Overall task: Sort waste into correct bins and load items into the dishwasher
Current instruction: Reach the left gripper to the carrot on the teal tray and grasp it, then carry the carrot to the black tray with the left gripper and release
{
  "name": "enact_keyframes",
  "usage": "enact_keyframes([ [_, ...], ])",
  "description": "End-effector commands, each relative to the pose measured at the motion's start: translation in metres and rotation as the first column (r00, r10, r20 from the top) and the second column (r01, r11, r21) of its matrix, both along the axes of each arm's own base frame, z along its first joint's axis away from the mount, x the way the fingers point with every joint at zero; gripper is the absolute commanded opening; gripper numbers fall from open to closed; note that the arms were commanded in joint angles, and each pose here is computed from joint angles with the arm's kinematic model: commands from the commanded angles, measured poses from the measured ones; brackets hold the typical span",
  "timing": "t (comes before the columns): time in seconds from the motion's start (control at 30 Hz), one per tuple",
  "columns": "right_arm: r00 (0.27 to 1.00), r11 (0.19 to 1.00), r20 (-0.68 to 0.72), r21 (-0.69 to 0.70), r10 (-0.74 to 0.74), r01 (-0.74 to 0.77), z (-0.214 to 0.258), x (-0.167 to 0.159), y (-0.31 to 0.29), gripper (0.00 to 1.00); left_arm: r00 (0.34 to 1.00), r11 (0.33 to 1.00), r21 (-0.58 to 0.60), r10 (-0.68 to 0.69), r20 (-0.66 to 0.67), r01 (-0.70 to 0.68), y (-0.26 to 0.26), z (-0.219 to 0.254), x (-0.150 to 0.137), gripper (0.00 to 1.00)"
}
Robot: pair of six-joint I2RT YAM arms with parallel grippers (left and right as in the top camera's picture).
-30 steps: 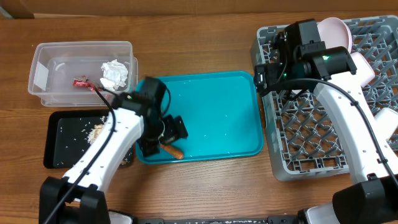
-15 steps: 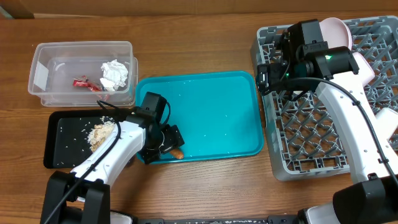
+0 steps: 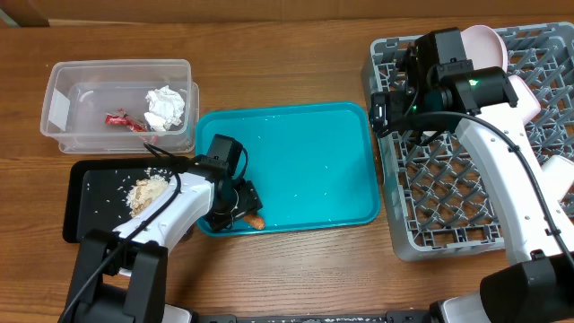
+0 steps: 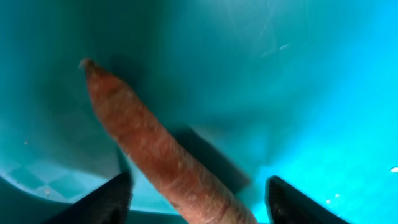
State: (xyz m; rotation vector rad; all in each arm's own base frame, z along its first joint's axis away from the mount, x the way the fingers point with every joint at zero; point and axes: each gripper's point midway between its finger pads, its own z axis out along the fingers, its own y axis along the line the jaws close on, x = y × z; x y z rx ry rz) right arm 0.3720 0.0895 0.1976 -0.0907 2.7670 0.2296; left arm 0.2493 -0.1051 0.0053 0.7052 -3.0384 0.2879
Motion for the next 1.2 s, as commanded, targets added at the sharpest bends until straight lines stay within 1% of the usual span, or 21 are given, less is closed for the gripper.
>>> enact_keyframes([
  [0.0, 1.000, 1.000, 0.021, 0.015, -0.003, 0.002, 0.008, 0.002, 0.001, 1.00, 0.999, 1.000, 0.016, 0.004, -0.033, -0.004, 0.002, -0.011, -0.005, 0.48],
  [0.13, 1.000, 1.000, 0.021, 0.016, -0.003, 0.002, 0.008, 0.002, 0.001, 1.00, 1.000, 1.000, 0.016, 0.005, -0.031, -0.005, 0.003, -0.011, -0.005, 0.16],
  [0.2, 1.000, 1.000, 0.021, 0.016, -0.003, 0.002, 0.008, 0.002, 0.001, 1.00, 1.000, 1.000, 0.019, 0.009, -0.025, -0.009, 0.004, -0.010, -0.002, 0.07],
  [0.23, 1.000, 1.000, 0.021, 0.016, -0.003, 0.002, 0.008, 0.002, 0.001, 1.00, 1.000, 1.000, 0.017, 0.003, -0.019, -0.003, 0.004, -0.009, 0.000, 0.04],
  [0.43, 1.000, 1.000, 0.021, 0.015, -0.002, 0.002, 0.008, 0.002, 0.001, 1.00, 0.998, 0.999, 0.014, -0.047, 0.039, 0.047, 0.006, 0.013, 0.024, 0.04],
  [0.47, 1.000, 1.000, 0.021, 0.015, -0.002, 0.002, 0.008, 0.002, 0.001, 1.00, 0.998, 0.999, 0.035, -0.042, 0.051, 0.040, 0.011, 0.028, 0.033, 0.04],
  [0.57, 1.000, 1.000, 0.020, 0.015, -0.002, 0.002, 0.008, 0.002, 0.001, 1.00, 0.997, 0.996, 0.093, -0.022, 0.079, 0.015, 0.024, 0.052, 0.042, 0.04],
  [0.73, 1.000, 1.000, 0.019, 0.014, -0.003, 0.002, 0.008, 0.002, 0.001, 1.00, 0.985, 0.979, 0.192, 0.030, 0.168, -0.063, 0.058, 0.096, 0.049, 0.04],
  [0.83, 1.000, 1.000, 0.019, 0.015, -0.002, 0.002, 0.008, 0.002, 0.001, 1.00, 0.971, 0.966, 0.210, 0.102, 0.216, -0.148, 0.085, 0.114, 0.046, 0.04],
  [0.93, 1.000, 1.000, 0.018, 0.015, -0.002, 0.002, 0.008, 0.002, 0.001, 1.00, 0.948, 0.937, 0.230, 0.207, 0.240, -0.263, 0.123, 0.123, 0.043, 0.04],
  [1.1, 1.000, 1.000, 0.018, 0.015, -0.002, 0.002, 0.008, 0.002, 0.001, 1.00, 0.882, 0.851, 0.257, 0.402, 0.244, -0.459, 0.189, 0.120, 0.035, 0.04],
  [1.17, 1.000, 1.000, 0.018, 0.014, -0.002, 0.002, 0.008, 0.001, 0.001, 1.00, 0.855, 0.818, 0.259, 0.463, 0.233, -0.513, 0.209, 0.114, 0.032, 0.04],
])
